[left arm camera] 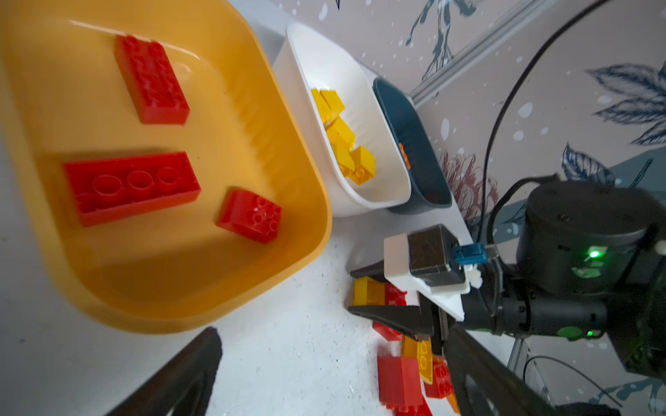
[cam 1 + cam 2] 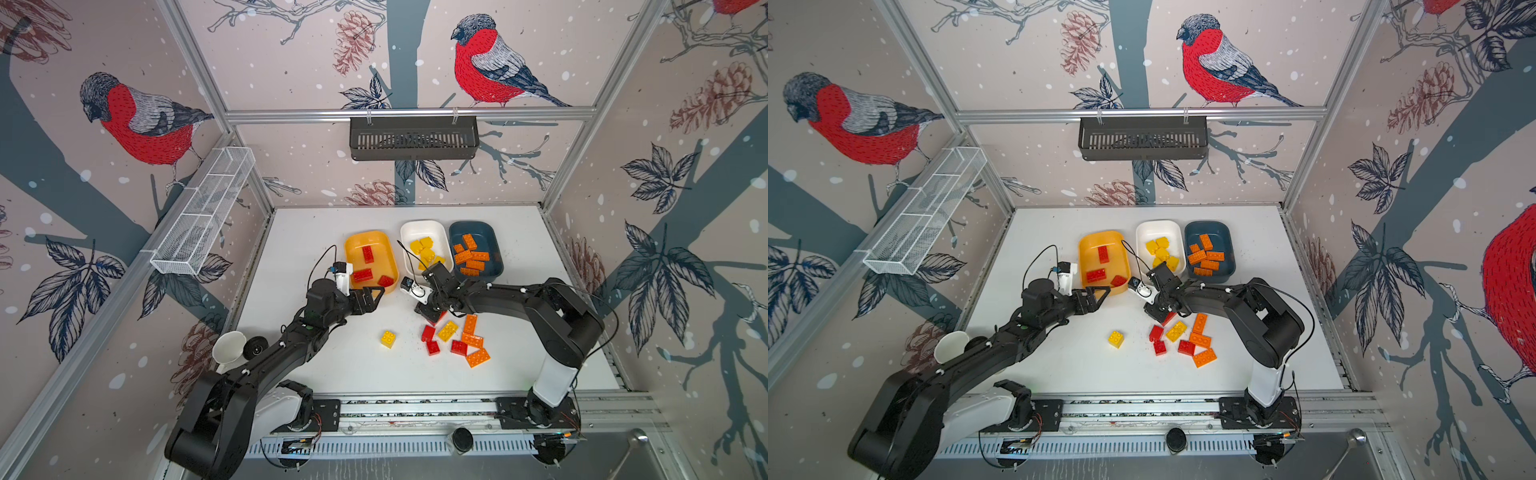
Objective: Sort the legos into containers by color
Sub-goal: Rotate the container at the top-center of the table, then place the lego in the container.
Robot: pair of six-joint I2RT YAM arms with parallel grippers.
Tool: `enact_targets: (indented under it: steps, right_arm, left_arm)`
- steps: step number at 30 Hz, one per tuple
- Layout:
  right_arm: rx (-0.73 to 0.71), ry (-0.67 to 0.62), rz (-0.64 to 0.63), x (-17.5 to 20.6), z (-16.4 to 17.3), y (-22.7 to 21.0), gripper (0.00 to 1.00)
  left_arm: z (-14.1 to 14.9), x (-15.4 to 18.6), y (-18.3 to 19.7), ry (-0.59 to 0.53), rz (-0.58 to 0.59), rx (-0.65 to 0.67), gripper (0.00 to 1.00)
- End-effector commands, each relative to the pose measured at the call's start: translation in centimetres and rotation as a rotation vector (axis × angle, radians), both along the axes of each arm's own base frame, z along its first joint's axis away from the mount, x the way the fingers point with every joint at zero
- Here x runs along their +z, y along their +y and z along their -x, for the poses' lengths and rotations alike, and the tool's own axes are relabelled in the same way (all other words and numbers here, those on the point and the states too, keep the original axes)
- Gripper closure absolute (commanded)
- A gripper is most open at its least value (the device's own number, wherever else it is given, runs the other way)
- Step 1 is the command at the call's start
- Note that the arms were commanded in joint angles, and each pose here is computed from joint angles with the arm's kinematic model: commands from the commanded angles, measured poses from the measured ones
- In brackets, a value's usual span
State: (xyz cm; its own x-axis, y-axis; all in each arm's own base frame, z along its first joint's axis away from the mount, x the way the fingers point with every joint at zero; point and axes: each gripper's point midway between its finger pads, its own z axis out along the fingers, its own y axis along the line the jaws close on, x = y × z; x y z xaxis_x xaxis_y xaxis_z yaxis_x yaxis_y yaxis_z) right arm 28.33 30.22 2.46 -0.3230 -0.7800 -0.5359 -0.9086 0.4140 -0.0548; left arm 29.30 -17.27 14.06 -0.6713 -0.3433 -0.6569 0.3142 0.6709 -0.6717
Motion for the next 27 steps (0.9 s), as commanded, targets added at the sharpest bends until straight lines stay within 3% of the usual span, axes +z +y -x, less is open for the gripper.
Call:
enact_targets:
  steps: [1,5,8,15,20,27]
  right_arm:
    - [0.024,0.007,-0.041,1.3,0.5,0.3,0.7]
    - [0.024,-0.043,-0.127,4.3,-0.1,0.5,0.71]
    - [-0.008,-0.096,-0.236,7.6,-1.6,0.7,0.71]
    - [-0.277,-0.193,-0.475,13.8,-9.3,0.0,0.7]
    - [-0.537,-0.175,-0.421,11.8,-15.7,-1.7,0.67]
    - [-0.494,-0.147,-0.445,11.7,-17.1,0.9,0.62]
  left_arm:
    - [-1.8,2.9,2.5,-0.084,0.069,0.132,0.03]
    - [-4.2,1.5,7.4,0.033,0.005,0.372,0.03]
    - [-5.8,-0.4,9.5,0.136,-0.042,0.467,0.03]
    - [-10.0,-1.4,6.7,0.18,0.003,0.319,0.03]
    - [-12.4,-3.3,5.4,0.224,0.026,0.257,0.03]
    - [-15.4,-3.7,3.7,0.222,0.071,0.186,0.03]
